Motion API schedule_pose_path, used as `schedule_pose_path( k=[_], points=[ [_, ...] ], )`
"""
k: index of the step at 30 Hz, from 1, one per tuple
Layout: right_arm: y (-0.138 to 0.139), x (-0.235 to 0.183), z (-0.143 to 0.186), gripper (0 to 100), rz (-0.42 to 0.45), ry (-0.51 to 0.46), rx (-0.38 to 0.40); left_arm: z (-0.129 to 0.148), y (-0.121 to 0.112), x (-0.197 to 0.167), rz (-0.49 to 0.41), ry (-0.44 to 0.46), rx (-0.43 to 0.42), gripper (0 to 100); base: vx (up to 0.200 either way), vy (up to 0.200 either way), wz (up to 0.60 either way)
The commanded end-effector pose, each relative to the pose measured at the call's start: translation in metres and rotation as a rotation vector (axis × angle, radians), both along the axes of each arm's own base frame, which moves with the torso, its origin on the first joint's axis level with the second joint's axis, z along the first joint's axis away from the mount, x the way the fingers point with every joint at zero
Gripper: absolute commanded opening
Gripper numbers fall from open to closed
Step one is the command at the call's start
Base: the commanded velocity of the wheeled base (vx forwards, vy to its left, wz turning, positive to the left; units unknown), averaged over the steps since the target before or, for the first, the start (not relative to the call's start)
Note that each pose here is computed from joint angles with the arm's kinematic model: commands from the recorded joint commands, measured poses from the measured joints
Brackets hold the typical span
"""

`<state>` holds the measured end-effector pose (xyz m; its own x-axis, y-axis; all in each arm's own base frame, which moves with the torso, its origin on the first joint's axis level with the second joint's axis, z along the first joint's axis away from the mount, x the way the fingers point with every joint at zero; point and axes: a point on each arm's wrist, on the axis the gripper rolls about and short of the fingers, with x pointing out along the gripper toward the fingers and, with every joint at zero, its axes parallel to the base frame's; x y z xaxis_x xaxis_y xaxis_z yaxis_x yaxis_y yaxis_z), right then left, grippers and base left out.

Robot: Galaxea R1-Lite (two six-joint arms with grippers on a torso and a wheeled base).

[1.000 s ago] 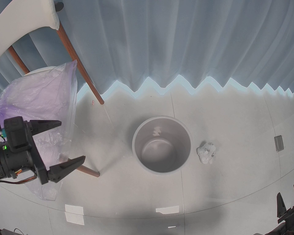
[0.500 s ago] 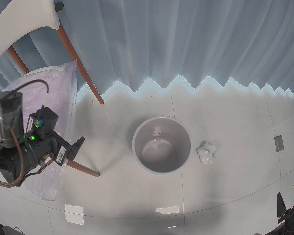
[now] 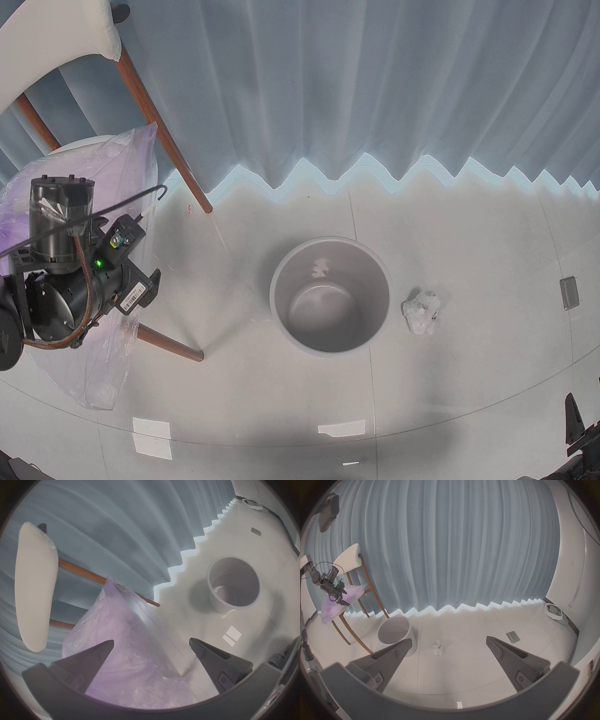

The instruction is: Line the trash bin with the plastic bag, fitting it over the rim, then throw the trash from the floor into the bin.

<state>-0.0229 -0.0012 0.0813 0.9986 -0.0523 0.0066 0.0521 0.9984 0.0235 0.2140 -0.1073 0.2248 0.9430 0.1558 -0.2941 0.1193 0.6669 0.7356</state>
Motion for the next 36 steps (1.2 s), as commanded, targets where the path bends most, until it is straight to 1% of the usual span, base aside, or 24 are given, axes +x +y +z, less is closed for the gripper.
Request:
schedule_pose_path(
  k=[1, 4, 12, 18, 21, 22, 27, 28, 30, 31, 32, 34, 36],
  points=[
    [0.000, 0.000, -0.005, 100, 0.000, 0.002, 0.000, -0.002, 0.008, 0.016, 0.049, -0.013, -0.007, 100, 0.000, 0.000, 0.00],
    [0.000, 0.000, -0.005, 100, 0.000, 0.002, 0.000, -0.002, 0.012, 0.024, 0.059, -0.035, -0.027, 100, 0.000, 0.000, 0.00],
    [0.000, 0.000, -0.005, 100, 0.000, 0.002, 0.000, -0.004, 0.009, 0.029, 0.043, -0.034, -0.035, 100, 0.000, 0.000, 0.00],
    [0.000, 0.000, -0.005, 100, 0.000, 0.002, 0.000, -0.004, 0.008, 0.029, 0.043, -0.031, -0.032, 100, 0.000, 0.000, 0.00],
    [0.000, 0.000, -0.005, 100, 0.000, 0.002, 0.000, -0.007, 0.014, 0.026, 0.055, -0.006, -0.004, 100, 0.000, 0.000, 0.00],
    [0.000, 0.000, -0.005, 100, 0.000, 0.002, 0.000, -0.007, 0.016, 0.026, 0.058, -0.007, -0.002, 0, 0.000, 0.000, 0.00],
    [0.000, 0.000, -0.005, 100, 0.000, 0.002, 0.000, -0.008, 0.020, 0.025, 0.072, -0.007, -0.011, 0, 0.000, 0.000, 0.00],
    [0.000, 0.000, -0.005, 100, 0.000, 0.002, 0.000, -0.005, 0.027, 0.022, 0.093, -0.020, -0.020, 0, 0.000, 0.000, 0.00],
    [0.000, 0.000, -0.005, 100, 0.000, 0.002, 0.000, 0.000, 0.031, 0.018, 0.096, -0.037, -0.048, 0, 0.000, 0.000, 0.00],
    [0.000, 0.000, -0.005, 100, 0.000, 0.002, 0.000, 0.003, 0.032, 0.016, 0.087, -0.051, -0.079, 0, 0.000, 0.000, 0.00],
    [0.000, 0.000, -0.005, 100, 0.000, 0.002, 0.000, 0.008, 0.030, 0.012, 0.070, -0.071, -0.126, 0, 0.000, 0.000, 0.00],
    [0.000, 0.000, -0.005, 100, 0.000, 0.002, 0.000, 0.013, 0.027, 0.004, 0.030, -0.093, -0.241, 0, 0.000, 0.000, 0.00],
    [0.000, 0.000, -0.005, 100, 0.000, 0.002, 0.000, 0.016, 0.019, -0.007, -0.052, -0.094, -0.390, 0, 0.000, 0.000, 0.00]
  ],
)
